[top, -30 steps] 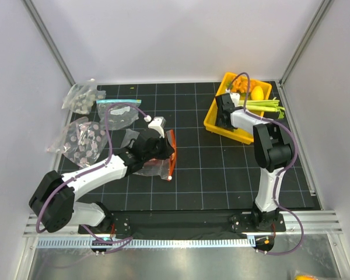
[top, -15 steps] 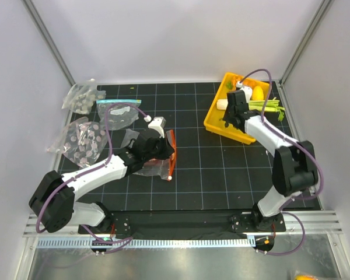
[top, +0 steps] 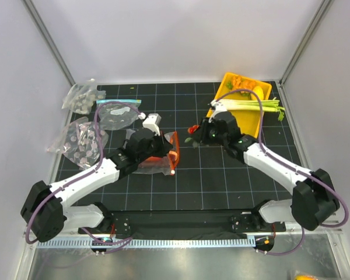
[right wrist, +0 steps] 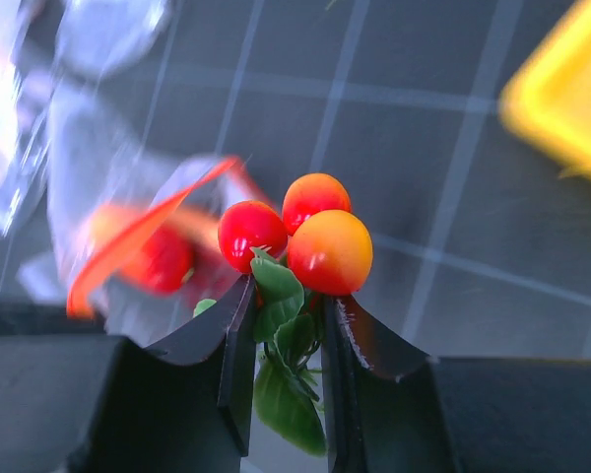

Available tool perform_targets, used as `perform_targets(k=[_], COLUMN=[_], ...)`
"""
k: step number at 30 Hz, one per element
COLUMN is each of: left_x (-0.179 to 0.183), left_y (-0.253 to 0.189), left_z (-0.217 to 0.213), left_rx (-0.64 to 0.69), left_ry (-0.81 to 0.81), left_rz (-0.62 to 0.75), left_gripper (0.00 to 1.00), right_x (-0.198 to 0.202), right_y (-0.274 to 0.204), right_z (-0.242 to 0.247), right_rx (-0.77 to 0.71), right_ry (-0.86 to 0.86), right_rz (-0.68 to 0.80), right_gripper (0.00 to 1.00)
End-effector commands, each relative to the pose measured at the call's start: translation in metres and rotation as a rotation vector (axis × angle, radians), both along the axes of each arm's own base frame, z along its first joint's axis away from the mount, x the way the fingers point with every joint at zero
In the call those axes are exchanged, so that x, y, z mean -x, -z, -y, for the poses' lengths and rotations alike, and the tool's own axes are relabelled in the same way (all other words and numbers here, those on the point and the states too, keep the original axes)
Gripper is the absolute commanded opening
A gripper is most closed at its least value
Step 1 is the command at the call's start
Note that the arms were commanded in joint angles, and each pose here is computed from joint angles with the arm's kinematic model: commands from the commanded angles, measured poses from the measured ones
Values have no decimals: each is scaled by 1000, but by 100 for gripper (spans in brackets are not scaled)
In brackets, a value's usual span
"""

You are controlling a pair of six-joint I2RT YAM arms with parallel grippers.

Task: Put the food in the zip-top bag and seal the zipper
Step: Place the fake vegetable in the zipper food storage bag.

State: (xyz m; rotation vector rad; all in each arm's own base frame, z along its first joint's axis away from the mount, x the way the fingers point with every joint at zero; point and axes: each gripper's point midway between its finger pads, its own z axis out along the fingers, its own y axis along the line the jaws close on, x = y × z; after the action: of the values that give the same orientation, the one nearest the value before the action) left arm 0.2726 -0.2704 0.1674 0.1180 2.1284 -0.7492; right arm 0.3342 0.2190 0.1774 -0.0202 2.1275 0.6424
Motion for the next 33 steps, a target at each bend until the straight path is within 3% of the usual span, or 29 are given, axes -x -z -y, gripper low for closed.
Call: perform_targets(k=[1, 6, 14, 17, 24, 28, 33], left_x=[-6, -5, 7, 23, 57, 60, 60], left_y=[-24, -26, -50, -59, -89, -92, -95], left_z=[-3, -7, -10, 2, 46, 44, 42], left_rx=[27, 25, 83, 157, 371, 390, 403], left_ry=[-16, -26, -4, 93, 354, 356, 347], left_rz=[70, 73, 99, 94, 47, 54, 66], left_gripper=[0, 0, 1, 0, 0, 0, 0], right_x=[14, 27, 61, 70, 84, 84, 82], right_y=[-4, 28, 20, 10, -13, -19, -4], right_z=[-50, -92, -147, -157, -151, -144, -149], right_rx=[-115, -167, -240, -263, -323, -313, -290], right_ry=[-192, -336, -539, -570, -527, -484, -452], right_rz=[4, -101, -78, -15, 181, 245, 236], right_gripper=[11, 11, 10, 10, 12, 21, 21])
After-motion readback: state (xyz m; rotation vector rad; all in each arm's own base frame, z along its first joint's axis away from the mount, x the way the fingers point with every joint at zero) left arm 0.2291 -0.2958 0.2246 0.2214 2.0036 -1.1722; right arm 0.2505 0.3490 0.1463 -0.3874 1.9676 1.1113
